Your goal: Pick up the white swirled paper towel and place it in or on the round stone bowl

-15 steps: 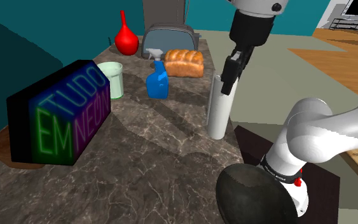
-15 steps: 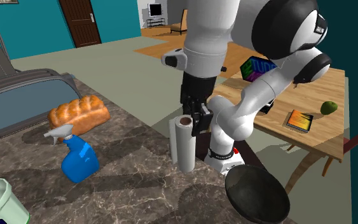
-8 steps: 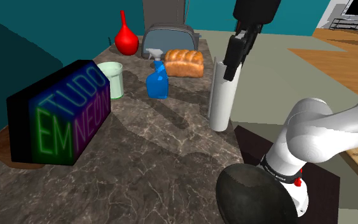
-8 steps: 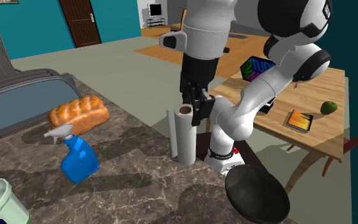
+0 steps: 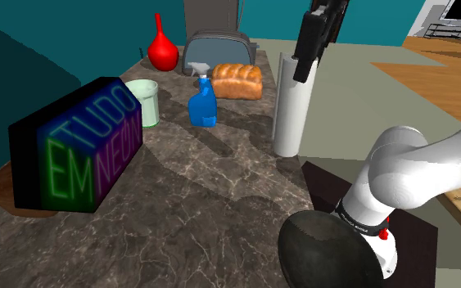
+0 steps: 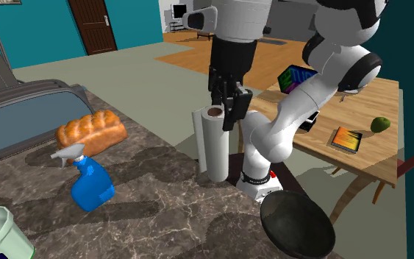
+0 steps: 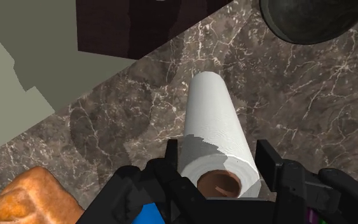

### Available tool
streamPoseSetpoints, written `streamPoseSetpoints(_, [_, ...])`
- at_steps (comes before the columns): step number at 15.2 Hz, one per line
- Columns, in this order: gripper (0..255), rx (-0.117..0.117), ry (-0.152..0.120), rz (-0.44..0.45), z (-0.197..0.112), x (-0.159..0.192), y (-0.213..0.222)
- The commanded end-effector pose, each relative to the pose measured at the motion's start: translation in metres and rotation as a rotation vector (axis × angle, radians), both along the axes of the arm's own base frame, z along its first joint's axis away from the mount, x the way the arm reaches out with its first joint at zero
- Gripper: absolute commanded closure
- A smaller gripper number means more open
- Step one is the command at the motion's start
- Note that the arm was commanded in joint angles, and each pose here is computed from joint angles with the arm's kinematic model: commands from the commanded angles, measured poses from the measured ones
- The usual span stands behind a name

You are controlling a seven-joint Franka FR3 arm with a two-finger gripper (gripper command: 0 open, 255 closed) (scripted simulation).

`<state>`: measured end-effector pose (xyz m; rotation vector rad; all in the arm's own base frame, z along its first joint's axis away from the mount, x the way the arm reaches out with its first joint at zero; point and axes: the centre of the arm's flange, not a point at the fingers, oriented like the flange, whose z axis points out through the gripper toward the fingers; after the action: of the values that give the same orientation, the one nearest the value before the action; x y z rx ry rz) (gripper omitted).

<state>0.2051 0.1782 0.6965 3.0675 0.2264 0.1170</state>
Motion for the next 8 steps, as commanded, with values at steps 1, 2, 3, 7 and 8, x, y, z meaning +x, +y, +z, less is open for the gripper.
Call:
streamPoseSetpoints(1, [255,0.000,0.000,0.000,0.012,0.000,-0.001])
streamPoseSetpoints(2, [255,0.000,0.000,0.000,0.017,0.000,-0.001])
streamPoseSetpoints(3, [255,0.000,0.000,0.000,0.022,0.000,-0.001])
streamPoseSetpoints(7, [255,0.000,0.000,0.000,0.040,-0.030,0.020])
streamPoseSetpoints(8, [255,0.000,0.000,0.000,0.045,-0.040,0.027])
